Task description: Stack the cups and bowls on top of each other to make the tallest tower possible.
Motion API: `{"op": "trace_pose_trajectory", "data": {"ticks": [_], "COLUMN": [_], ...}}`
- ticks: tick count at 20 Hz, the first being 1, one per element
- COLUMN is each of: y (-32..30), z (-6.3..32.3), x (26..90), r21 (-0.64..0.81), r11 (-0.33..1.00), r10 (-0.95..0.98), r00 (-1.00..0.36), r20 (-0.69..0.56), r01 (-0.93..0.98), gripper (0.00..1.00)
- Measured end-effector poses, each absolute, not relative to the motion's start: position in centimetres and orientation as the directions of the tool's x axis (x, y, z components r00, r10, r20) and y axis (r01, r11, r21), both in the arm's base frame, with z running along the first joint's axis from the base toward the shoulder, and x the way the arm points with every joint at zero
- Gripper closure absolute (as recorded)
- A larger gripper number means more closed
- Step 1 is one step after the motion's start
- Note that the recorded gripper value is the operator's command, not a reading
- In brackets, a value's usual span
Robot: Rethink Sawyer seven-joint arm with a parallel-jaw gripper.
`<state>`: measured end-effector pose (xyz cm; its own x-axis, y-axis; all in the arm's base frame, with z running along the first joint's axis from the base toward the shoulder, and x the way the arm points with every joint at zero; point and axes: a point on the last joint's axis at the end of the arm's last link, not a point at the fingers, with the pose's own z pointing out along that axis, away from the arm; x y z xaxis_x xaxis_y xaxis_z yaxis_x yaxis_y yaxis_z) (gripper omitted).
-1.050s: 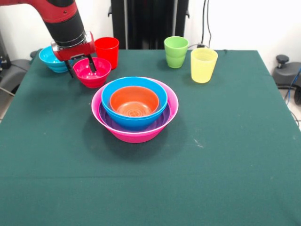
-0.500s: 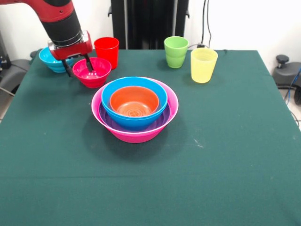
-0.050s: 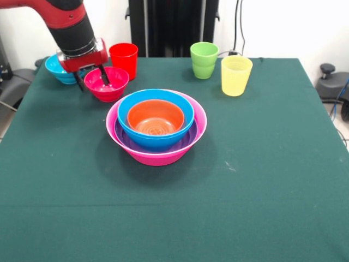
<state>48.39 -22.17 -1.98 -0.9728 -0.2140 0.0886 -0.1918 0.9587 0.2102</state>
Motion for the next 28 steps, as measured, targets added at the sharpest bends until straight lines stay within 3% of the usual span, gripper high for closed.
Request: {"op": "trace_pose_trajectory", "data": {"ticks": [13,28], "y": [-20.8,-21.2], "z": [-5.7,-5.7], "x": [47.1,46.9], "r21": [0.201,0.203], "r11": [0.945,0.947], "r10": [-0.267,-0.255], "r00": [-0.964,-0.967], "r20": [0.015,0.010], "r01": [-0.259,-0.248], "gripper": [0.00,0.00]}}
